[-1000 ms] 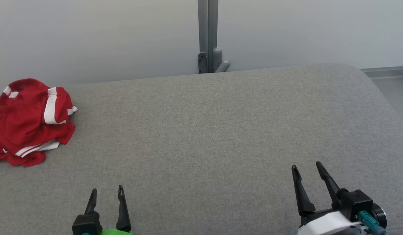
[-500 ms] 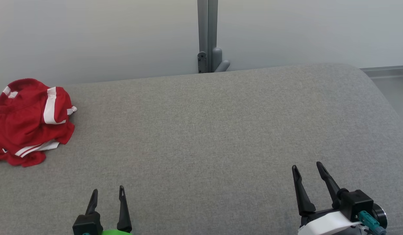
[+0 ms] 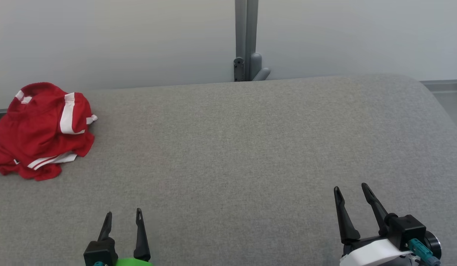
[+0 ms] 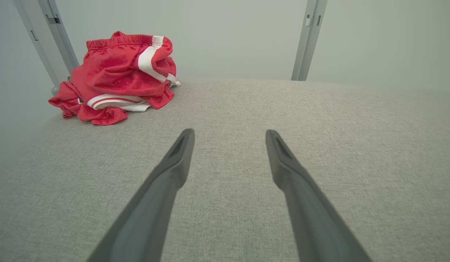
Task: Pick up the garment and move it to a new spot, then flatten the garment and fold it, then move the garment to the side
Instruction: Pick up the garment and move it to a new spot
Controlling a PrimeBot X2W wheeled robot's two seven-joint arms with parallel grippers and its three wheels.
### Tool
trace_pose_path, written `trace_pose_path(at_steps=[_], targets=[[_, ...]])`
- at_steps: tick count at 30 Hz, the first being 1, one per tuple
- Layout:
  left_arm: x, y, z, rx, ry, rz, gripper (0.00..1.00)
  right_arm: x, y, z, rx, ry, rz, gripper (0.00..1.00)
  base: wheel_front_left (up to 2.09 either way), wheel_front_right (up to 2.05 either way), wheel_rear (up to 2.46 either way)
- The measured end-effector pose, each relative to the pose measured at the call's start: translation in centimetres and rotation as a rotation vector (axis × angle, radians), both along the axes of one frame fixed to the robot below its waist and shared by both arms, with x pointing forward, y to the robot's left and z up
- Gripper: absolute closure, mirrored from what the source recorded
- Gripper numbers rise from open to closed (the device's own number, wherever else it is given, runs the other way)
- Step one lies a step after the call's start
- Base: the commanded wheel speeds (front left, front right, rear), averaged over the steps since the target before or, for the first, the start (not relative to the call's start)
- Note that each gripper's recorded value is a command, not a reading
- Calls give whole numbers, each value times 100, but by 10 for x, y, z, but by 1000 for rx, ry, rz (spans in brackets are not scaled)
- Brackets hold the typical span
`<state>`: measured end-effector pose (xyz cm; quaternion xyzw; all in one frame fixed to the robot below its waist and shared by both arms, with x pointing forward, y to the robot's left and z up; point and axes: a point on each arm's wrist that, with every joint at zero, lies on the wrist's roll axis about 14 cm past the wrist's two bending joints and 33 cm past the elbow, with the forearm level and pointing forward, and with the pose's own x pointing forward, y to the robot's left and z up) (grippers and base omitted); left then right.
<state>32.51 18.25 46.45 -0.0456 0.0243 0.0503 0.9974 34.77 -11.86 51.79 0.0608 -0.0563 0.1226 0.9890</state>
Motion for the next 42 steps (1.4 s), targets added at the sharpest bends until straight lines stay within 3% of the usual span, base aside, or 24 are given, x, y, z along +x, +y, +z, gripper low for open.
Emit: trace_pose_path(at_steps=[7, 28, 42], targets=[[-12, 24, 3, 8, -11, 75, 0, 8, 24, 0, 8, 4, 75, 0, 0, 0, 0], [-97, 120, 5, 21, -14, 454, 0, 24, 157, 2, 20, 8, 464, 0, 0, 0, 0], [-102, 124, 4, -8, -17, 480, 0, 25, 164, -2, 20, 21, 483, 0, 0, 0, 0]])
